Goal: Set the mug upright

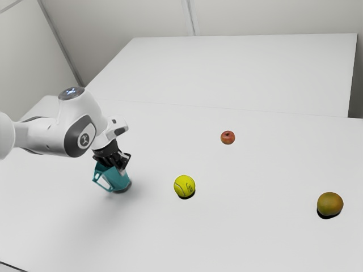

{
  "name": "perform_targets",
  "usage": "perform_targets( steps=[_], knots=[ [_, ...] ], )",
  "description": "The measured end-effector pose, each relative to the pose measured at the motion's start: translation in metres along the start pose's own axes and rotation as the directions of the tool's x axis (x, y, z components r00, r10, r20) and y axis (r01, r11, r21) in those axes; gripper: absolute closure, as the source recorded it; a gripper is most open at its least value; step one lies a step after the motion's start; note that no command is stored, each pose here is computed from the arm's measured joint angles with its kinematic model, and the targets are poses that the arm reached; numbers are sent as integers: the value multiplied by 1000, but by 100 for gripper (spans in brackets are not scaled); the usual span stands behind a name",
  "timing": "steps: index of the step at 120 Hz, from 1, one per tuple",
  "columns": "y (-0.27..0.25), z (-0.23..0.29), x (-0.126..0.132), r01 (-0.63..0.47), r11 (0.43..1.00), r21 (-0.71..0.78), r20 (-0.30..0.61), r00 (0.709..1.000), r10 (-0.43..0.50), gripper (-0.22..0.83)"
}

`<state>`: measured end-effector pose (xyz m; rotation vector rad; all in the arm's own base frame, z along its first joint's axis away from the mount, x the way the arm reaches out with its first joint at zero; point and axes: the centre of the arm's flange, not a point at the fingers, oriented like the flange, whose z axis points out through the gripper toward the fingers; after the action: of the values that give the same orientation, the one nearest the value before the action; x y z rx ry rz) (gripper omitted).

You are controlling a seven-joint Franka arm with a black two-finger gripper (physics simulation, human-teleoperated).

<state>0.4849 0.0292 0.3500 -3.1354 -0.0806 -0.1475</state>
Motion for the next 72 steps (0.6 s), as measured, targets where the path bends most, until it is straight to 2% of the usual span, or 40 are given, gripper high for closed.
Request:
perform_targets(
  steps=[72],
  knots=[
    [7,-18,4,23,1000,-13,-42,999,-23,36]
  ],
)
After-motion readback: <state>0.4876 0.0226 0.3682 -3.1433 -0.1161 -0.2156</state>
